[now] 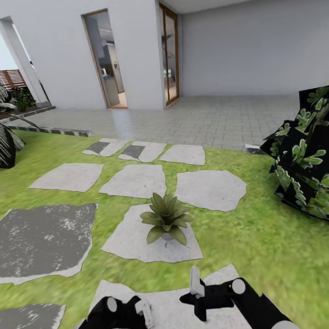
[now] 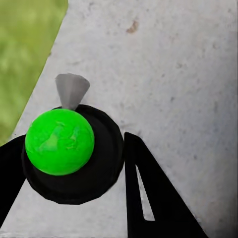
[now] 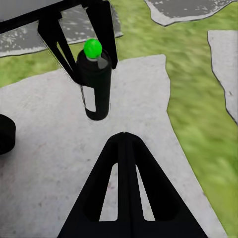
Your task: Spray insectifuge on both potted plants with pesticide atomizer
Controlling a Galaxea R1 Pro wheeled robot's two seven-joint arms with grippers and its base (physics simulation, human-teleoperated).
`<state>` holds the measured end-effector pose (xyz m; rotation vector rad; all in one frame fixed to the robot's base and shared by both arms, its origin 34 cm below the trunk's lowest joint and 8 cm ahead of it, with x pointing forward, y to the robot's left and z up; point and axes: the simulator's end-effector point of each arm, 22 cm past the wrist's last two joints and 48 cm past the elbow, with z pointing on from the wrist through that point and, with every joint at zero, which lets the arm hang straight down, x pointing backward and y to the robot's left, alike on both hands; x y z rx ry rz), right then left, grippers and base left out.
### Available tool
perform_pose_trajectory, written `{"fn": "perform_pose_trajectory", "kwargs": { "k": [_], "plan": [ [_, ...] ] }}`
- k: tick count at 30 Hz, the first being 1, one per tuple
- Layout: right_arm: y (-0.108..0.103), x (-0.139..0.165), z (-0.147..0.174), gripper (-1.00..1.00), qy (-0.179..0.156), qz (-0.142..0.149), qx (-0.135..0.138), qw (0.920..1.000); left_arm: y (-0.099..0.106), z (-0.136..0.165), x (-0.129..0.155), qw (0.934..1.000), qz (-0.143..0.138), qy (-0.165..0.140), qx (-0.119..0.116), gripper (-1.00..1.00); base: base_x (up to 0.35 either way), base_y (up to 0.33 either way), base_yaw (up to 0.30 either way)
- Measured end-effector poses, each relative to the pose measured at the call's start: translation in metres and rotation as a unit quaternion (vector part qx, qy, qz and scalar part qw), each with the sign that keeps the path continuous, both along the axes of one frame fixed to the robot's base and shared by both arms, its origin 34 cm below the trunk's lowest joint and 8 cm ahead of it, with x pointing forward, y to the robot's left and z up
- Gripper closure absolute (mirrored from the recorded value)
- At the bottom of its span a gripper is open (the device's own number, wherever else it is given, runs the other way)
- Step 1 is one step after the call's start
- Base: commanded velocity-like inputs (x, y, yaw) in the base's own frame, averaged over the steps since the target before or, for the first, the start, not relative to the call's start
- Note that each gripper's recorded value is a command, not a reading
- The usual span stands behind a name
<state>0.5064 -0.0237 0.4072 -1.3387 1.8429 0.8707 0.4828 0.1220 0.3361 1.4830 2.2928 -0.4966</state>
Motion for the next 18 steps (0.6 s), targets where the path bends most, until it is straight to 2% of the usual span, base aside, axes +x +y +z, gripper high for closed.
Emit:
{"fn": "perform_pose_trajectory", "kwargs": {
  "k": [1,6,8,9,12,14,18],
  "plan": [
    [0.000,0.000,0.000,-1.00,0.000,0.000,0.000,1.0000,0.007,-0.002,0.000,1.0000,0.001,0.001,0.005,1.00,0.000,0.000,0.000],
    [-0.001,0.000,-0.001,-1.00,0.001,-0.001,-0.001,1.0000,0.037,-0.007,-0.001,0.9997,0.007,0.003,0.024,1.00,0.000,0.000,0.000],
    [-0.005,0.004,-0.003,-1.00,-0.001,-0.012,-0.003,0.9999,0.053,-0.008,0.000,0.9994,0.018,0.002,0.031,1.00,0.000,0.000,0.000],
    [-0.006,0.005,-0.003,-1.00,-0.002,-0.016,-0.004,0.9999,0.054,-0.008,0.001,0.9993,0.020,0.002,0.031,1.00,0.000,0.000,0.000],
    [-0.016,0.020,-0.008,-1.00,-0.018,-0.049,-0.016,0.9985,0.060,-0.007,0.004,0.9990,0.032,0.001,0.030,1.00,0.000,0.000,0.000],
    [-0.034,0.028,-0.022,-1.00,-0.024,-0.088,-0.037,0.9952,0.065,-0.006,0.009,0.9985,0.047,0.000,0.027,1.00,0.000,0.000,0.000],
    [-0.072,0.017,-0.062,-1.00,-0.001,-0.145,-0.082,0.9860,0.072,-0.002,0.019,0.9966,0.081,-0.003,0.016,1.00,0.000,0.000,0.000]
  ]
}}
